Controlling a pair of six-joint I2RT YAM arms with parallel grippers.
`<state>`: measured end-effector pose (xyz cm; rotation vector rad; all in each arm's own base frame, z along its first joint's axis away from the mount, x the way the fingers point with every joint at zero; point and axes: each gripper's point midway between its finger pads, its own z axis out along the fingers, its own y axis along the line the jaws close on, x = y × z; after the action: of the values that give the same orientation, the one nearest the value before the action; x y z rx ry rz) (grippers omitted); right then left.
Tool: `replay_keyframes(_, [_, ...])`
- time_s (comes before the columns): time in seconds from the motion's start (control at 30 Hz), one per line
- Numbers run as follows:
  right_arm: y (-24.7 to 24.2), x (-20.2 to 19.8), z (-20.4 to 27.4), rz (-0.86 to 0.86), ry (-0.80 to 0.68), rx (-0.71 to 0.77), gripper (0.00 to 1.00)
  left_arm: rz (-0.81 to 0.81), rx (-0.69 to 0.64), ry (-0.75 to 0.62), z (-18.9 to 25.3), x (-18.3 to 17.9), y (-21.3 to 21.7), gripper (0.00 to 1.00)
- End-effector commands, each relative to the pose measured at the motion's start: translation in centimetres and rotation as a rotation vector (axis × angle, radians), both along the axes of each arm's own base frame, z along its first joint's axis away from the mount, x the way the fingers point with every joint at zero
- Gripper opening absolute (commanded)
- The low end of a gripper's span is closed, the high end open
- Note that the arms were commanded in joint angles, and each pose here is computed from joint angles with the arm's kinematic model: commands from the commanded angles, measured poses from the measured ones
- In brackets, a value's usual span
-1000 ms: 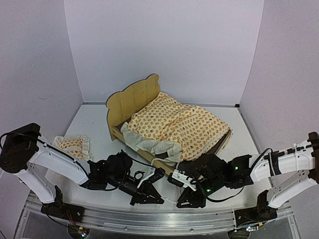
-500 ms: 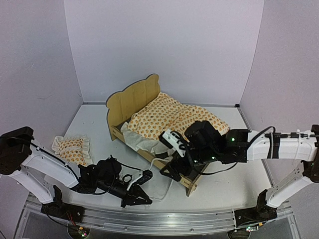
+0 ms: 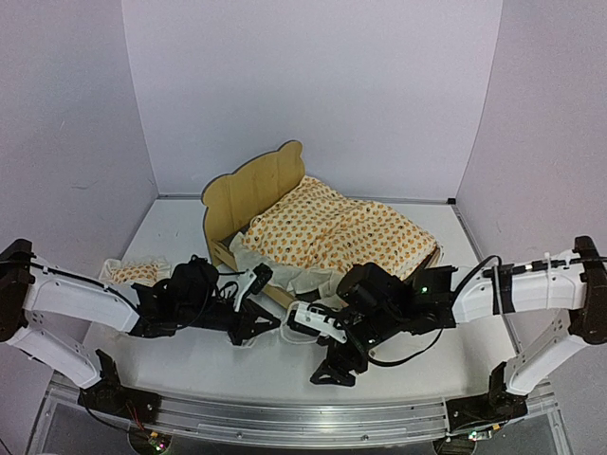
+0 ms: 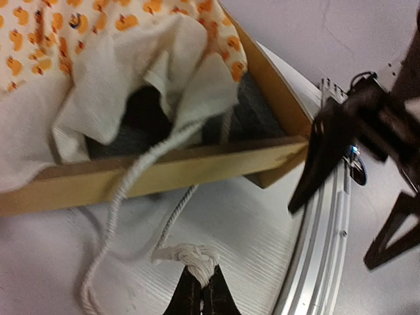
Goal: Set up the pet bed
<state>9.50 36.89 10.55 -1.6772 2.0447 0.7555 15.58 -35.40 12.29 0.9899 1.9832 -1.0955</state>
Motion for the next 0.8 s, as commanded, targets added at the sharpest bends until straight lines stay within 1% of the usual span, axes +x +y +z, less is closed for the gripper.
replay_keyframes(0.0, [5.1, -0.6, -0.1, 0.222, -0.142, 0.143, 0.93, 0.102, 0.122, -0.042, 1.6, 3.9, 0.3, 0.0])
replay_keyframes(0.07, [7.1, 0.5, -0.9, 0.252, -0.216, 0.152, 0.93, 0.165, 0.216, -0.028, 0.2, 5.8, 1.1, 0.0])
replay_keyframes(0.1, [8.2, 1.0, -1.1, 0.27, -0.252, 0.169, 0.93, 0.185, 0.236, -0.011, -0.2, 6.5, 1.4, 0.0])
replay_keyframes(0.17, [10.4, 2.2, -2.0, 0.264, -0.295, 0.182, 0.92, 0.208, 0.235, 0.014, -0.3, 7.7, 1.7, 0.0])
replay_keyframes(0.23, [12.4, 4.0, -2.6, 0.219, -0.362, 0.199, 0.89, 0.239, 0.251, 0.018, -0.4, 8.9, 2.3, 0.0])
replay_keyframes(0.33, [14.3, 6.4, -3.5, 0.139, -0.435, 0.199, 0.89, 0.248, 0.27, 0.027, -0.7, 10.1, 3.1, 0.0])
replay_keyframes(0.47, [16.7, 8.1, -4.0, 0.062, -0.431, 0.202, 0.87, 0.271, 0.293, 0.041, -0.9, 11.2, 3.9, 0.0])
replay_keyframes(0.57, [17.9, 8.3, -5.3, 0.035, -0.389, 0.199, 0.81, 0.29, 0.311, 0.048, -1.2, 11.6, 4.5, 0.0])
replay_keyframes(0.7, [18.5, 8.4, -7.0, -0.005, -0.325, 0.175, 0.75, 0.29, 0.318, 0.045, -1.3, 11.6, 4.8, 0.0])
replay_keyframes(0.77, [18.3, 8.5, -8.1, -0.025, -0.305, 0.151, 0.69, 0.292, 0.325, 0.04, -1.3, 11.7, 4.8, 0.0])
